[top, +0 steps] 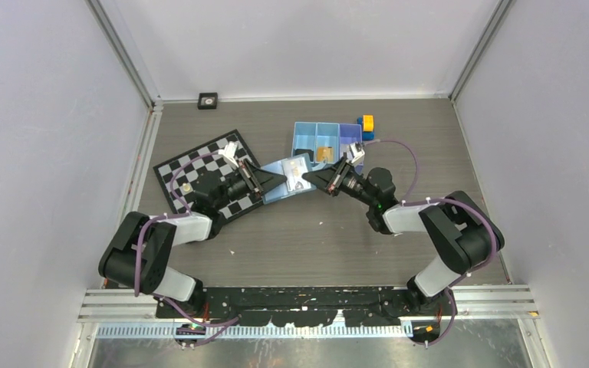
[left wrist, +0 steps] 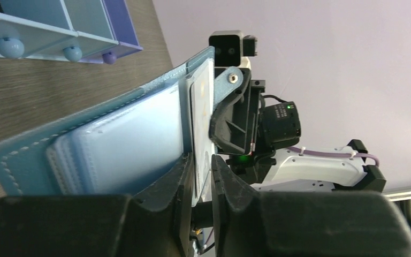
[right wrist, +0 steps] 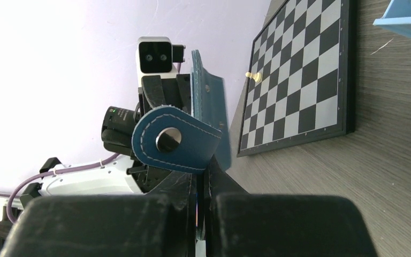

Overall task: Take the credit cards out of the card holder
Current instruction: Remove the credit card from the card holder.

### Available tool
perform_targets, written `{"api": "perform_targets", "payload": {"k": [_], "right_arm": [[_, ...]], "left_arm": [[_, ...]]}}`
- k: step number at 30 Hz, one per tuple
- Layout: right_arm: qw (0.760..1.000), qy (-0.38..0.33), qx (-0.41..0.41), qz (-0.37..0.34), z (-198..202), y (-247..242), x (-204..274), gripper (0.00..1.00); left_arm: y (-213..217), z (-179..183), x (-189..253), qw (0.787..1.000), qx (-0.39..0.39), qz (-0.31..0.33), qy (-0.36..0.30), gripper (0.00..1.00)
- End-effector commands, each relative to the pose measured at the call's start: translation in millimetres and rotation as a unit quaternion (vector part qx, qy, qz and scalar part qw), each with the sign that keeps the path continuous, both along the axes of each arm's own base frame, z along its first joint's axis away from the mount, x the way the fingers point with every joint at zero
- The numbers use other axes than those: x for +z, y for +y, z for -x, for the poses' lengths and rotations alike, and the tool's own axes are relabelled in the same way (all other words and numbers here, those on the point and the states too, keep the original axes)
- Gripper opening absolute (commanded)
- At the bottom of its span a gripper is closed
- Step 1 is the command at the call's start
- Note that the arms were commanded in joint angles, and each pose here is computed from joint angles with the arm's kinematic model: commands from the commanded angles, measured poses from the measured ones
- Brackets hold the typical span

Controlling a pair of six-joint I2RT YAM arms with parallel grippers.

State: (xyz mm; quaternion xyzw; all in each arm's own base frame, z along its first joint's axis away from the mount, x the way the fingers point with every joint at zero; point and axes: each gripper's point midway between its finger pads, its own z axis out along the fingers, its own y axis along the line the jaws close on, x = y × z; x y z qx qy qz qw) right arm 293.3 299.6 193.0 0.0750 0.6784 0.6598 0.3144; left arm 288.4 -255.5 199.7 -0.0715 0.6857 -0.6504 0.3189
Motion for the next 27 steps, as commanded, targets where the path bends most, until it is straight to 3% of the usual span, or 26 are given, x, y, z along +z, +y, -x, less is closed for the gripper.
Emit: {"api": "perform_targets", "payload": {"k": [1, 7, 18, 27], "right_arm": [[1.0, -0.005, 0.025, 0.01, 2, 15, -3, 0.01], [0.999, -0.003, 0.019, 0.042, -1, 15, -14, 0.01], [0.995, -0.064, 0.075, 0.012, 26, 37, 16, 0.01], [0.993, -0.078, 0.086, -0.003, 32, 39, 24, 0.01]], "left_arm": [[-8, 21, 48, 0.994, -0.048, 0.052, -0.086, 0.16], [-7, 20, 47, 0.994, -0.044, 0.05, -0.085, 0.12], [-11, 15, 35, 0.996, -0.046, 0.038, -0.066, 0.24], [-7, 2, -2, 0.999, -0.014, -0.041, -0.007, 0.24]]}}
